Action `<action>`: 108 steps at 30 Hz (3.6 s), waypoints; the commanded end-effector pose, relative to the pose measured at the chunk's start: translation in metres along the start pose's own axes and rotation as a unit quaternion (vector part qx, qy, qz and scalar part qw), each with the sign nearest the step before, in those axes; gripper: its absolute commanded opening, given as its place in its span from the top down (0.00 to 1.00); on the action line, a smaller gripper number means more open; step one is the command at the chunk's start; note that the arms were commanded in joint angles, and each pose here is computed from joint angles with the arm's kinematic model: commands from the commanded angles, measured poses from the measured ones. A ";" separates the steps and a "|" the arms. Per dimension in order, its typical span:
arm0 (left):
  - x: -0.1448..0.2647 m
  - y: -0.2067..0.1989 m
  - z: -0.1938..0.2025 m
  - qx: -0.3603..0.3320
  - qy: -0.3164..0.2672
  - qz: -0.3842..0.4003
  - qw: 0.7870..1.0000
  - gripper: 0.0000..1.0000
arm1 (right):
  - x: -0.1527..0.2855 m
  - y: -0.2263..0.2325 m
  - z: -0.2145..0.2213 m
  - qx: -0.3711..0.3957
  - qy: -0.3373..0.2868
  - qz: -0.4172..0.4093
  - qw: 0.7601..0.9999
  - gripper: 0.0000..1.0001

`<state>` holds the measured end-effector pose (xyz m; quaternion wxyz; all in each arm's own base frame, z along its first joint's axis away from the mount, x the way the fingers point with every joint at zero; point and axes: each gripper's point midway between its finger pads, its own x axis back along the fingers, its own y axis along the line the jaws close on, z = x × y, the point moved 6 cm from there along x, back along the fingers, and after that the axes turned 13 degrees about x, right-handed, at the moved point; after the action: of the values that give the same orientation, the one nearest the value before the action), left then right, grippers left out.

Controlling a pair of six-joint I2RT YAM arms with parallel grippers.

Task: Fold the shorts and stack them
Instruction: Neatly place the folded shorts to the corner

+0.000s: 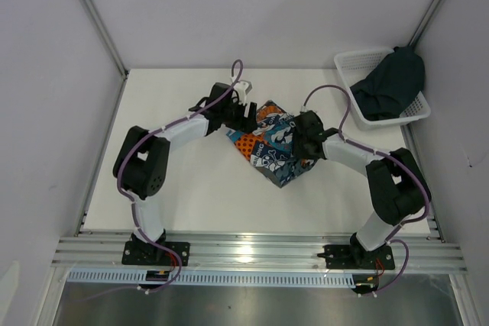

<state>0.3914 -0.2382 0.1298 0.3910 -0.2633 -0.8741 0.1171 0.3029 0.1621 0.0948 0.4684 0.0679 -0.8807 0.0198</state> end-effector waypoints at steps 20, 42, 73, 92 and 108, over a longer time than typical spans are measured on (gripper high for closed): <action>-0.064 0.009 0.000 0.030 0.047 -0.013 0.998 0.09 | 0.031 0.004 -0.017 -0.072 -0.007 -0.040 0.997 0.00; -0.021 0.028 0.082 0.163 -0.010 -0.039 0.986 1.00 | -0.014 -0.021 0.008 -0.135 0.012 -0.039 0.990 0.53; 0.180 0.071 0.105 0.275 -0.185 -0.336 0.881 0.01 | 0.002 0.121 0.041 0.034 0.000 -0.197 0.980 1.00; 0.252 0.036 0.056 0.263 -0.302 -0.249 0.882 0.01 | -0.010 0.122 0.009 0.113 -0.029 -0.188 0.975 0.28; 0.256 0.033 0.056 0.252 -0.314 -0.230 0.886 0.01 | -0.014 0.146 -0.023 0.060 -0.047 -0.312 0.947 0.06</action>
<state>0.2197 -0.0706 0.2305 0.1807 0.1148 -0.9237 0.3177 0.2948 0.2935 0.0859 0.4377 0.3384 -0.8313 -0.0530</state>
